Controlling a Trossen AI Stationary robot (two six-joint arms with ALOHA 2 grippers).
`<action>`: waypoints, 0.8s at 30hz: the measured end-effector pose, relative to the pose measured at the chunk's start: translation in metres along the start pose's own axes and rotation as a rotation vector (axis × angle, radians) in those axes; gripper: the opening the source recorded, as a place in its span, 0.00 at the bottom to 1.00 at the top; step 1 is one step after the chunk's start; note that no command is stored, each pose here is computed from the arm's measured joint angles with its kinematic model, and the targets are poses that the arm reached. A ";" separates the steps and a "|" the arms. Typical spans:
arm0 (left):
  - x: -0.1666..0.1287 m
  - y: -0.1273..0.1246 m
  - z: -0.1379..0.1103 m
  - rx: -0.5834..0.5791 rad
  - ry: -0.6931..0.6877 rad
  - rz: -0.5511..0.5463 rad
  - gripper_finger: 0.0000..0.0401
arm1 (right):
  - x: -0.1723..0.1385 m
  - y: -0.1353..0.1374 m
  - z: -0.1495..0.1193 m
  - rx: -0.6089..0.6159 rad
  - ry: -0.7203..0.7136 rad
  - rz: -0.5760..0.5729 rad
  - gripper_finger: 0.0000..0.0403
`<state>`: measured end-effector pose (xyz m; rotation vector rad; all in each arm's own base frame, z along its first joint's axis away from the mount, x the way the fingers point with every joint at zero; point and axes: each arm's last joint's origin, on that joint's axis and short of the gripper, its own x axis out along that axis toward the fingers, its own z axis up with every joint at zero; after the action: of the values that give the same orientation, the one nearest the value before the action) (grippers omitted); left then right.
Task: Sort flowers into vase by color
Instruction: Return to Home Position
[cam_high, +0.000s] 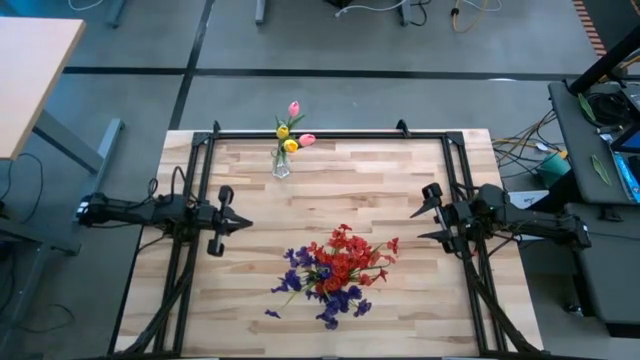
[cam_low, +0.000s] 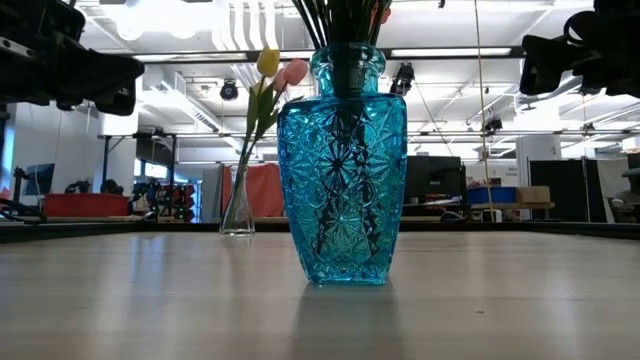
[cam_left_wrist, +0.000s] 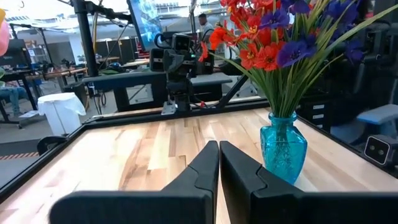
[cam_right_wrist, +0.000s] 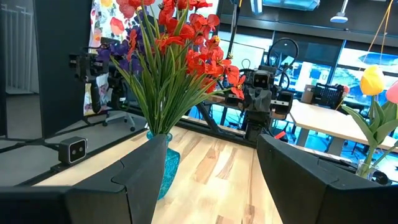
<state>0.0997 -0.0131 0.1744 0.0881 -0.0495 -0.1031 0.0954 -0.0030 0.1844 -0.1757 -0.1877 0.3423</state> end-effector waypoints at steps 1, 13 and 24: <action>0.000 0.000 0.000 0.000 0.002 0.000 0.00 | 0.000 0.000 0.000 0.000 0.000 0.000 0.61; 0.002 0.000 -0.002 0.001 0.028 -0.003 0.00 | 0.000 0.000 0.000 0.000 0.000 0.000 0.61; 0.003 0.000 -0.004 0.002 0.046 -0.004 0.00 | 0.000 0.000 0.000 0.000 0.000 0.000 0.61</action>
<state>0.1029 -0.0135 0.1706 0.0922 -0.0031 -0.1053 0.0954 -0.0030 0.1844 -0.1754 -0.1877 0.3426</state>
